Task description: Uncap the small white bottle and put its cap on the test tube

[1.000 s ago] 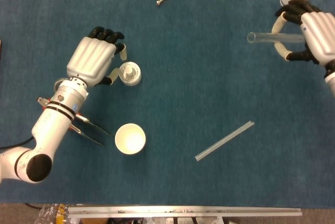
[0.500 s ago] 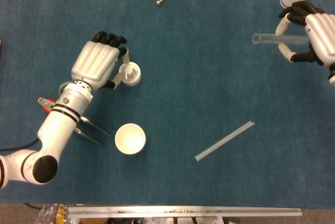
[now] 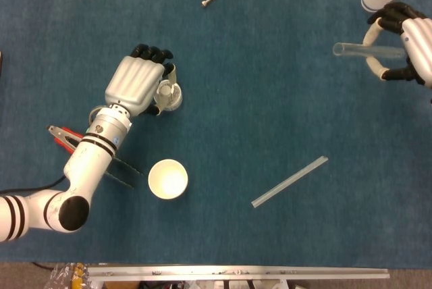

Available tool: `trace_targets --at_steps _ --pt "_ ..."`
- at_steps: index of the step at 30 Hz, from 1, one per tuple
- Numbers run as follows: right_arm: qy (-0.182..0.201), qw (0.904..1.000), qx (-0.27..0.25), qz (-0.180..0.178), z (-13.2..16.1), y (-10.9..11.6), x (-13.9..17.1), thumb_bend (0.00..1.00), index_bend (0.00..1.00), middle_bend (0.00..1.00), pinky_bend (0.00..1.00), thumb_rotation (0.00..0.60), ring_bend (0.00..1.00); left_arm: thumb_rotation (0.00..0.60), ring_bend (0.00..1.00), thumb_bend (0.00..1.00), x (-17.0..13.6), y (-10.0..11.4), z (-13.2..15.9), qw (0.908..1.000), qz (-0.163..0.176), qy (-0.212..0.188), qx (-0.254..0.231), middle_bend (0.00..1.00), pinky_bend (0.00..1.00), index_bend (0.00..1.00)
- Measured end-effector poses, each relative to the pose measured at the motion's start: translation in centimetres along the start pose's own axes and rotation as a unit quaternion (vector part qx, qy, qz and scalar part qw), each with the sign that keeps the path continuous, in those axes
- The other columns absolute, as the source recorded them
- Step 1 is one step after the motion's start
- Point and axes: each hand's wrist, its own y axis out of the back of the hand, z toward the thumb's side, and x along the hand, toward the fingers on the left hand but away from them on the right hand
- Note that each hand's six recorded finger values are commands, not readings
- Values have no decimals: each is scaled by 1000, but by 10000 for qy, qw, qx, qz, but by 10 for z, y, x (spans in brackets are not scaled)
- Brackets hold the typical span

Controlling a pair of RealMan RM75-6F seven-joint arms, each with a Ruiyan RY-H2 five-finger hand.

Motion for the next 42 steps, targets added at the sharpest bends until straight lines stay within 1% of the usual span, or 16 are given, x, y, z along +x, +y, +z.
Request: trace_targets --at_steps 24,42 --pt "-65 10000 -31 -13 -7 1 0 306 610 328 231 600 151 600 130 335 9 -15 -2 9999 -116 49 -78 185 78 413" --pt "-86 10000 -44 -18 -8 0 0 306 615 328 231 600 151 600 130 335 11 -12 -8 9999 -112 105 -69 188 78 423"
